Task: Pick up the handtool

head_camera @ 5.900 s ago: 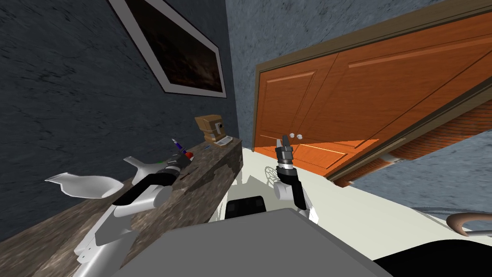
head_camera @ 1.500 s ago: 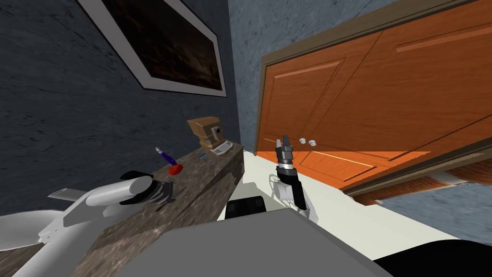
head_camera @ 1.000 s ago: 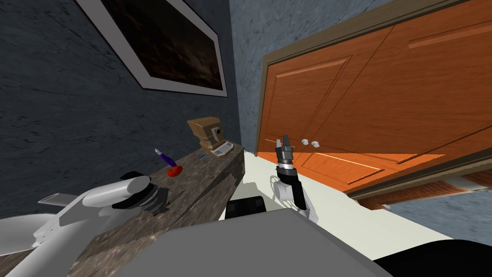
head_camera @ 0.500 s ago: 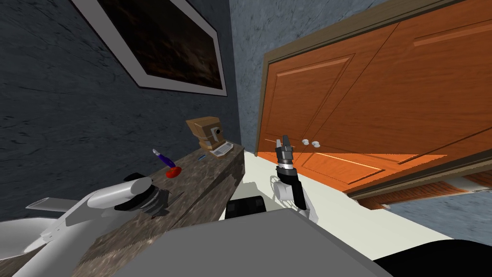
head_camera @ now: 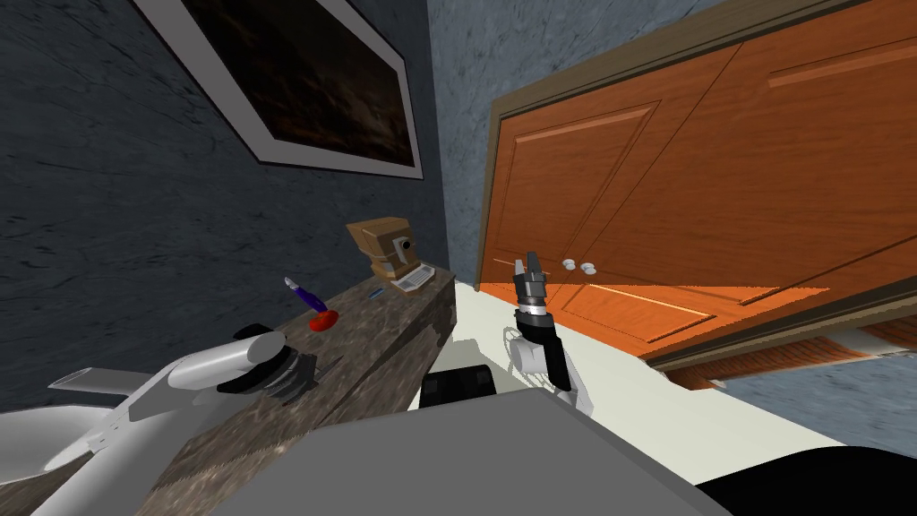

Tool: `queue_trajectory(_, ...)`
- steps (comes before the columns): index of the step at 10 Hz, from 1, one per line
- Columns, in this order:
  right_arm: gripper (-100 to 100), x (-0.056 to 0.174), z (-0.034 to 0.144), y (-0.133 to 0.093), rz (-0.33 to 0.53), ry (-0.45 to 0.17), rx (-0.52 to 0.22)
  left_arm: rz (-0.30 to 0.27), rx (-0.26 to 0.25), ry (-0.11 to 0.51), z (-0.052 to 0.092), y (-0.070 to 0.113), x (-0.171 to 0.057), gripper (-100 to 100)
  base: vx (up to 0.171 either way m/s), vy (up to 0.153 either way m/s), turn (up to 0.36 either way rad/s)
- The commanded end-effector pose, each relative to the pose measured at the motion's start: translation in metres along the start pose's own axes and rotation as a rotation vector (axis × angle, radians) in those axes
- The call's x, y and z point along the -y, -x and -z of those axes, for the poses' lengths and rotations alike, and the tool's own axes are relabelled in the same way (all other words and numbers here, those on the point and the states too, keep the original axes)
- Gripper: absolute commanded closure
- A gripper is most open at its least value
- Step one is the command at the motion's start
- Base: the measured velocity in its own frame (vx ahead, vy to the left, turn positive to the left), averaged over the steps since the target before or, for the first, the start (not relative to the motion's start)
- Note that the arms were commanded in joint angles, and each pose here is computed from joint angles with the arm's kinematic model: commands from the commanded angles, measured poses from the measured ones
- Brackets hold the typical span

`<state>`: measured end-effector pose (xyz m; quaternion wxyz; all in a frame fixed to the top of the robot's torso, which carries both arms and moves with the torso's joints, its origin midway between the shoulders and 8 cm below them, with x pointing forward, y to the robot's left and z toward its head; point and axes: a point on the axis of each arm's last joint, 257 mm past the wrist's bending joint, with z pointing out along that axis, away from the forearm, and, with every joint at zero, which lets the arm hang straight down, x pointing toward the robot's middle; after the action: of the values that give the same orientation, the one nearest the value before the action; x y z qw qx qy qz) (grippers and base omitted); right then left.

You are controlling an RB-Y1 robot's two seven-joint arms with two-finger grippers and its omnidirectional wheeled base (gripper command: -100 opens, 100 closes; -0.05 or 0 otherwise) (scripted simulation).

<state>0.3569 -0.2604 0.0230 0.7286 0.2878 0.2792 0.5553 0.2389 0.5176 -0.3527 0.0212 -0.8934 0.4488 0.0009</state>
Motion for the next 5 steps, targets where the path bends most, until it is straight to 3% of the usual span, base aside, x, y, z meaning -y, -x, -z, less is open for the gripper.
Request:
queue_trajectory(1,0,0.000,0.000,0.000,0.000,0.000,0.000,0.000,0.000,0.000,0.000,0.000,0.000,100,0.000,0.000,0.000)
queue_trajectory(2,0,0.000,0.000,0.000,0.000,0.000,0.000,0.000,0.000,0.000,0.000,0.000,0.000,100,0.000,0.000,0.000)
queue_trajectory(3,0,0.000,0.000,0.000,0.000,0.000,0.000,-0.001,0.000,0.000,0.000,0.000,0.000,0,0.000,0.000,0.000)
queue_trajectory(4,0,0.000,0.000,0.000,0.000,0.000,0.000,-0.005,0.000,0.000,0.011,0.000,0.001,100,0.003,-0.003,0.029)
queue_trajectory(5,0,0.000,0.000,0.000,0.000,0.000,0.000,-0.006,0.000,0.000,0.016,0.000,0.001,100,0.006,-0.003,0.025)
